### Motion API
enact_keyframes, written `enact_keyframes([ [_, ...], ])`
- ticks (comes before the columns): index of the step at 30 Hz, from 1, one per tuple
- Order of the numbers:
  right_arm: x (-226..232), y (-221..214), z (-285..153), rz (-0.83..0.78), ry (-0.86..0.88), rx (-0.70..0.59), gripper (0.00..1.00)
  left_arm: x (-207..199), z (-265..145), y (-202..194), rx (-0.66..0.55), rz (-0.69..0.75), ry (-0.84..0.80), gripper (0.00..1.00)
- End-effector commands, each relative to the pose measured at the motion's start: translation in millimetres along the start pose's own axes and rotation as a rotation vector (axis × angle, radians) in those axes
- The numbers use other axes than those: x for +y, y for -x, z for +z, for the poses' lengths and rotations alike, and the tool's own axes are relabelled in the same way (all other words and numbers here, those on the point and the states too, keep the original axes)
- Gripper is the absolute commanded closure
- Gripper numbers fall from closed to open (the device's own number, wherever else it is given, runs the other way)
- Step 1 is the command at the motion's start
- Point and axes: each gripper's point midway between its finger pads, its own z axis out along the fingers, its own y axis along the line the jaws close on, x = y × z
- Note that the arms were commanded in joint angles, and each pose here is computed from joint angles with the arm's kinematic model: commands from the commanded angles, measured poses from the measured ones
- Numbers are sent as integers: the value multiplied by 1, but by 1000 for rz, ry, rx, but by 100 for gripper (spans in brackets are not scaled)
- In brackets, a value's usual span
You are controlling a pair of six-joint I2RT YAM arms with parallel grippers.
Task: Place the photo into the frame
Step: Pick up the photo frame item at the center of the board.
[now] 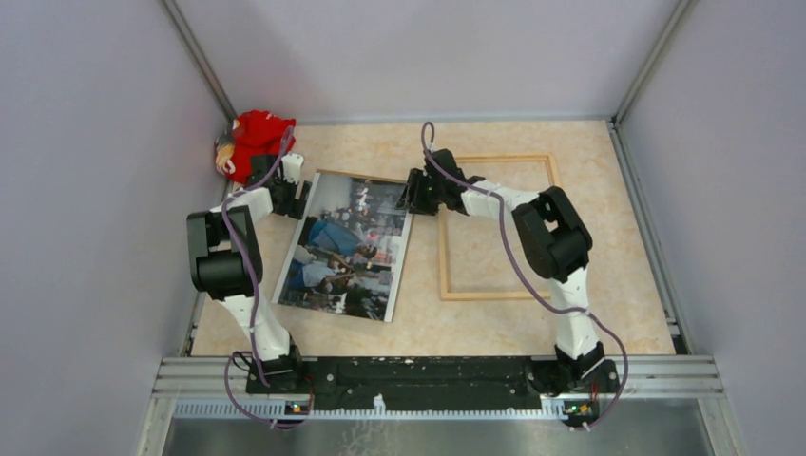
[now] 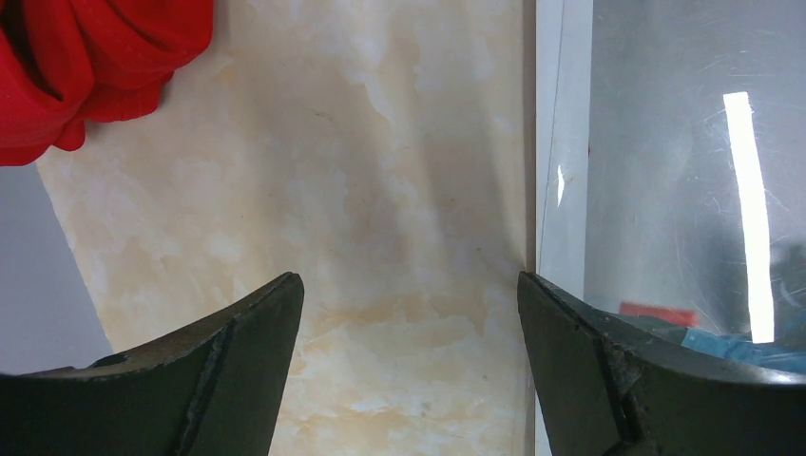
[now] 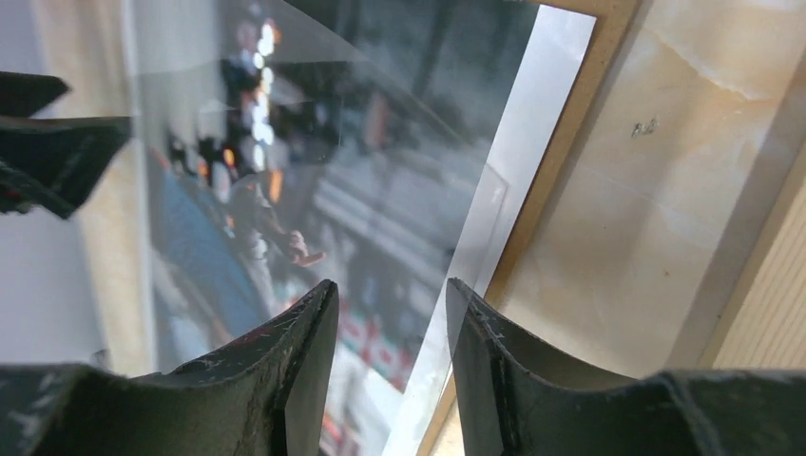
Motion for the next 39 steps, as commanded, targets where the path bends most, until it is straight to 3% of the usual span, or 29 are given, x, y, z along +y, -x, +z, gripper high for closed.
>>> enact_keyframes([
  [1, 66, 31, -34, 66, 328, -73, 57, -33, 11, -62, 197, 3, -94, 10],
  [9, 89, 30, -49, 128, 533, -64, 62, -32, 11, -64, 202, 2, -90, 10],
  [15, 92, 27, -55, 176, 578, -62, 58, -34, 8, -63, 203, -2, -96, 10],
  [18, 81, 21, -49, 183, 518, -55, 70, -32, 6, -61, 199, -1, -91, 10],
  [21, 77, 22, -48, 173, 487, -48, 99, -29, 2, -57, 196, 6, -85, 10],
  [24, 77, 35, -57, 154, 470, -40, 100, -22, -6, -48, 185, 11, -70, 4],
  [31, 45, 101, -144, 73, 433, -35, 100, -20, -36, 1, 116, 87, -62, 2],
  [39, -45, 135, -274, 110, 206, -194, 100, -113, -59, 86, -18, 249, -226, 2],
])
